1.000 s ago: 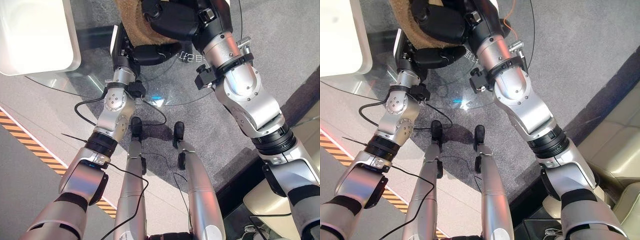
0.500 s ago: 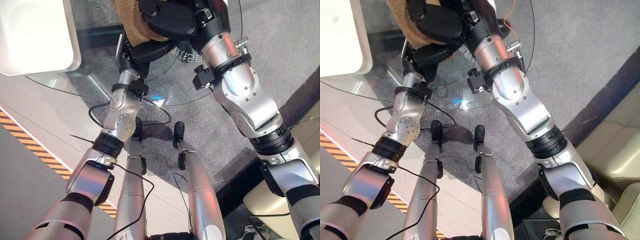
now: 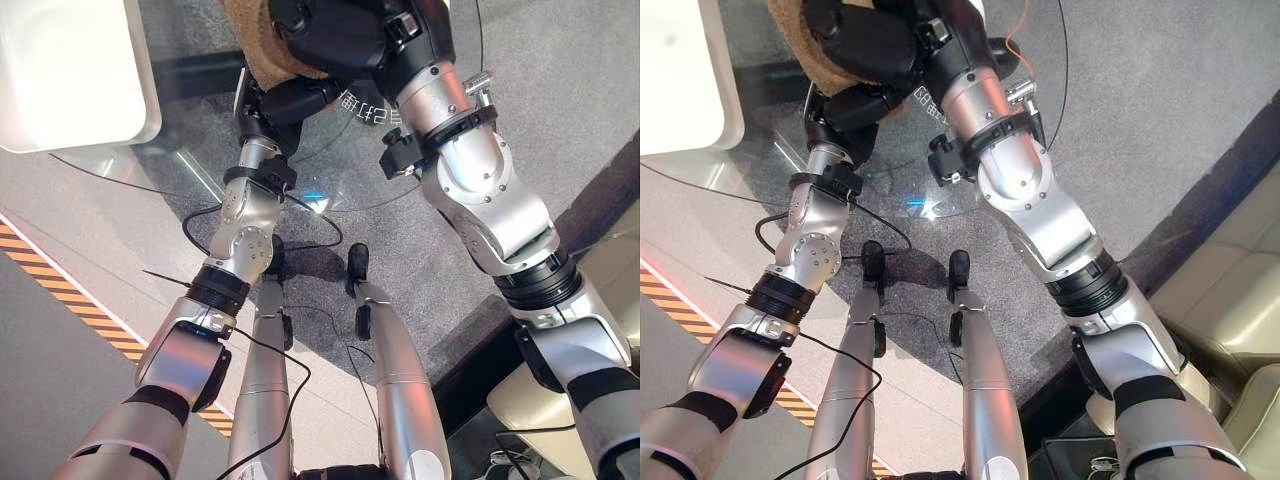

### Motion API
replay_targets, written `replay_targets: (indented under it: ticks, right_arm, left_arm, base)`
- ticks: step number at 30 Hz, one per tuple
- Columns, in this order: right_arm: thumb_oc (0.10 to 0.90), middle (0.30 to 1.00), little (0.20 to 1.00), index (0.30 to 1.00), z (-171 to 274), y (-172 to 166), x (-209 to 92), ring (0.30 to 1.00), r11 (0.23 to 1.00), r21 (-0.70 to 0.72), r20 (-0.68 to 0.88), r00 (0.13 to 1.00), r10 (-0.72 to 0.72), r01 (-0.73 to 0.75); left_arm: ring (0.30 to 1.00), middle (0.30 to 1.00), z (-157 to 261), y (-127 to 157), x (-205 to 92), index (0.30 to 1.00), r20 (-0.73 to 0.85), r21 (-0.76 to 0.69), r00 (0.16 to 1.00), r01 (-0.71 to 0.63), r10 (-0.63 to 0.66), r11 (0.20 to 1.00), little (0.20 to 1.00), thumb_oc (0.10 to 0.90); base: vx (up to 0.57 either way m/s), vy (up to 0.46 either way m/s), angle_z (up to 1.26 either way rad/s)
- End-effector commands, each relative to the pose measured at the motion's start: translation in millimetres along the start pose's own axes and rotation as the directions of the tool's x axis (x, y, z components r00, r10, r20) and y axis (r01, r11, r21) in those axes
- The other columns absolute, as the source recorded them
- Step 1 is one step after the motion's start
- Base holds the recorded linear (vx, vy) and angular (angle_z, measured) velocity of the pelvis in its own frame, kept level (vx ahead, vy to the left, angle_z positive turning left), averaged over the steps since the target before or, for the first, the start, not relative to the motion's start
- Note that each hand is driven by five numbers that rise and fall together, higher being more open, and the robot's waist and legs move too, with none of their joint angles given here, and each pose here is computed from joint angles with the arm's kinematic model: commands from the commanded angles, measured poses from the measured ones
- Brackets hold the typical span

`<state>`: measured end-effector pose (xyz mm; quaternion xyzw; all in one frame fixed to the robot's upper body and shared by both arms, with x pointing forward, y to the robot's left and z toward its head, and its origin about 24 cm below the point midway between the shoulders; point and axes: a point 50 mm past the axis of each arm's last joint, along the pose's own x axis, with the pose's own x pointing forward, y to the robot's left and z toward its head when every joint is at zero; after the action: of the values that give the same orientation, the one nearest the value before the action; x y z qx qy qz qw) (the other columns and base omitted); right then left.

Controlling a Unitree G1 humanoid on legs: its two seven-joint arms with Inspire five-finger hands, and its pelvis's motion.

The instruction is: Wipe the table with a cloth and put it in the basket.

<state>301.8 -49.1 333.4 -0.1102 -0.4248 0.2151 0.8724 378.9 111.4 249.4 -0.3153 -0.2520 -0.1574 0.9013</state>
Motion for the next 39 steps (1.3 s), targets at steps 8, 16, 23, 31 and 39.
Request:
replay_targets:
  ticks: [8, 16, 23, 31, 39]
  right_arm:
    - [0.100, 0.300, 0.200, 0.300, 82, 40, 6, 0.300, 0.993, 0.003, 0.501, 0.860, 0.097, -0.114]
    - [0.720, 0.832, 0.820, 0.832, 71, 39, 8, 0.832, 0.997, 0.021, 0.475, 0.878, 0.055, -0.073]
    - [0.800, 0.900, 0.900, 0.900, 67, 37, 6, 0.900, 0.997, 0.040, 0.482, 0.875, 0.034, -0.060]
    - [0.800, 0.900, 0.900, 0.900, 64, 35, 5, 0.900, 0.998, 0.047, 0.487, 0.873, 0.019, -0.048]
    - [0.800, 0.900, 0.900, 0.900, 62, 34, 5, 0.900, 0.998, 0.049, 0.486, 0.874, 0.016, -0.046]
  left_arm:
    - [0.300, 0.300, 30, -86, 13, 0.300, 0.246, -0.120, 0.921, 0.338, -0.302, 0.934, 0.200, 0.100]
    - [0.300, 0.300, 30, -87, 14, 0.300, 0.253, -0.123, 0.918, 0.343, -0.305, 0.931, 0.200, 0.100]
    - [0.300, 0.300, 28, -87, 14, 0.300, 0.255, -0.118, 0.919, 0.339, -0.301, 0.933, 0.200, 0.100]
    - [0.300, 0.300, 26, -83, 13, 0.300, 0.256, -0.118, 0.921, 0.332, -0.294, 0.936, 0.200, 0.100]
    - [0.300, 0.300, 27, -83, 14, 0.300, 0.260, -0.115, 0.919, 0.334, -0.297, 0.935, 0.200, 0.100]
  base:
    - [0.00, 0.000, 0.00]
    - [0.00, 0.000, 0.00]
    - [0.00, 0.000, 0.00]
    - [0.00, 0.000, 0.00]
    - [0.00, 0.000, 0.00]
